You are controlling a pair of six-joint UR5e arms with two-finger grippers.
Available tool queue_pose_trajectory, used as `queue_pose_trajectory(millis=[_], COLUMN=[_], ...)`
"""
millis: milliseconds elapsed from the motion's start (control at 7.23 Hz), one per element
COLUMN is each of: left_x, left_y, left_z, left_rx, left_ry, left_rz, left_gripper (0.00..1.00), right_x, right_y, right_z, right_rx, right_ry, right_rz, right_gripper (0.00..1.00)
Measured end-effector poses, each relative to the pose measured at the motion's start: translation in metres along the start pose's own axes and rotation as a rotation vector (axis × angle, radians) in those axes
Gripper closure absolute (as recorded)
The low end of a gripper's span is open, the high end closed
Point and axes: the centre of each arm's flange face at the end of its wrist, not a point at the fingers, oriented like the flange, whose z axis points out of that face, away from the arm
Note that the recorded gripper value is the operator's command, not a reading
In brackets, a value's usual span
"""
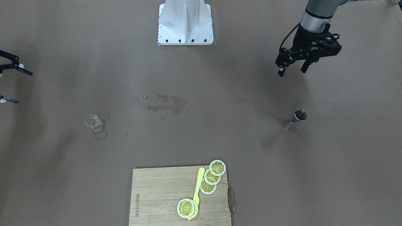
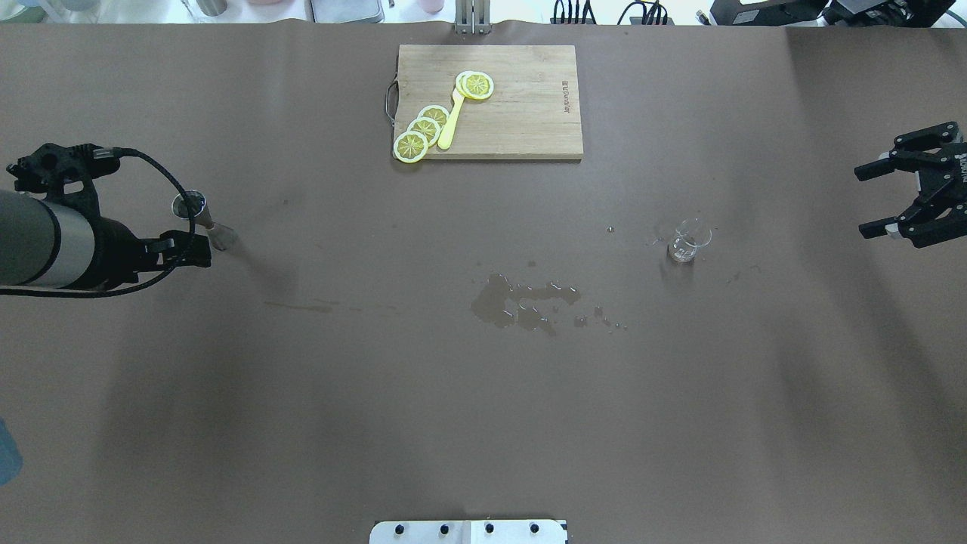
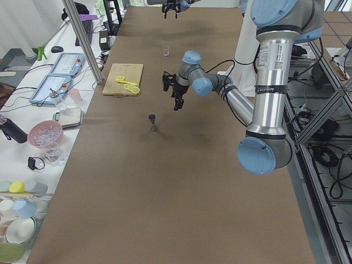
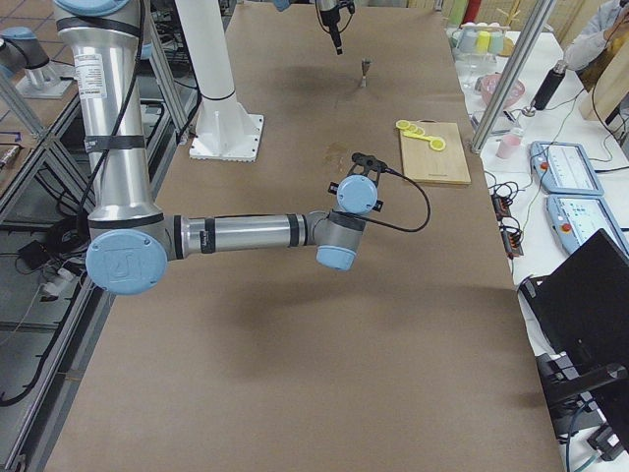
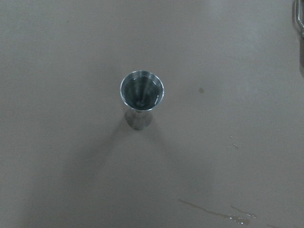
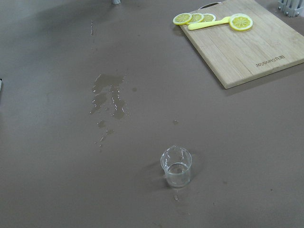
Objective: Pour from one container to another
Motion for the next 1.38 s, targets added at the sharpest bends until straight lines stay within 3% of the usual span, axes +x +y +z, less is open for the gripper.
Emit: queue_pose_trajectory(millis=[415,830,1383], left_x=[-0.014,-0.009,0.008], left_y=[0.011,0.019,0.057], left_z=[0.01,0.019,0.036], left_rx=[0.069,0.237,0.423], left_ry=[-0.052,-0.105,-0.079], left_rz=[0.029,0.07,-0.131], left_gripper=[0.01,0.04,0.03], right_x=[0.016,0.021,0.005], right_y=[0.019,0.021,0.019], right_z=[0.009,0.031,0.089], right_rx=[0.007,0.001,-0.011], right_ry=[-0.004,0.052,0.068], right_rz=[-0.025,-0.033,-0.073], right_gripper=[0.02,0.02,0.05])
